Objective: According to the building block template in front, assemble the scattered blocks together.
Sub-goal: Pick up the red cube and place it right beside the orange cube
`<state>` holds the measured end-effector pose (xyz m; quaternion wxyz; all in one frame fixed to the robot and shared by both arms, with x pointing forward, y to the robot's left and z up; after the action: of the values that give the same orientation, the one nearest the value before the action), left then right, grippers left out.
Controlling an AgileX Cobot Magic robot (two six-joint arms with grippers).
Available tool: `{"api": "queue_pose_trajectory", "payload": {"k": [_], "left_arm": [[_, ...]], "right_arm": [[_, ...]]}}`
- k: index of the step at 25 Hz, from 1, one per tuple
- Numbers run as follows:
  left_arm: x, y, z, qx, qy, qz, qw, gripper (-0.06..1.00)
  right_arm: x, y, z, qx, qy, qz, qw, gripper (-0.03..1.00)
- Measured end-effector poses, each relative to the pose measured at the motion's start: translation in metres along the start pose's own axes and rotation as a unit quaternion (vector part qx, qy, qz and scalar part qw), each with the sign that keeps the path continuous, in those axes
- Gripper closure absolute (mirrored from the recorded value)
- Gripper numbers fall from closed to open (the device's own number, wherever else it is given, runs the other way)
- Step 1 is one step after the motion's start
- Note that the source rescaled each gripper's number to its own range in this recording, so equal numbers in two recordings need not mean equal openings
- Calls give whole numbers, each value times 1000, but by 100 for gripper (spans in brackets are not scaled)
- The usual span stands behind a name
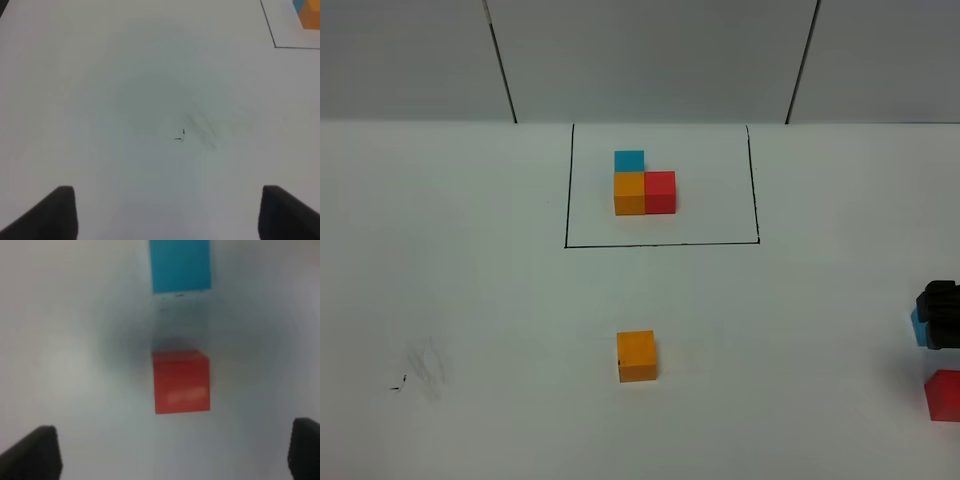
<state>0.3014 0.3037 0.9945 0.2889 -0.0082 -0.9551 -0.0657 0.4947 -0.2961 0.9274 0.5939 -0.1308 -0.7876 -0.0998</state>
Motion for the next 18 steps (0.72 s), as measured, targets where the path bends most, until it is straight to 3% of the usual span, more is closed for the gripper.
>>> {"api": "queue_pose_trajectory", "payload": {"k": [9,18], "left_arm": [[0,-1,0,1,0,3,1000,32],[0,-1,0,0,0,3,1000,32]], "right_arm": [[-29,-1,3,3,37,18,999,11],[-59,-16,13,-20,49,24,998,13]]}}
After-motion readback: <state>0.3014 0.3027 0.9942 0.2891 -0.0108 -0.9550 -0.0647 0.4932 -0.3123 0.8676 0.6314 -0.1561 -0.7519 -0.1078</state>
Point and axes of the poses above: a point on each arm's last joint axis where the gripper is mounted, x pointing back along that axis away from the gripper, y along the wrist's bending axis when the last joint is at zero, z = x × y, the point moved 9 cm from there along -x, pointing out along that axis toward the gripper, and after that the axes turned 10 degrees about -x, right-handed, at the moved point
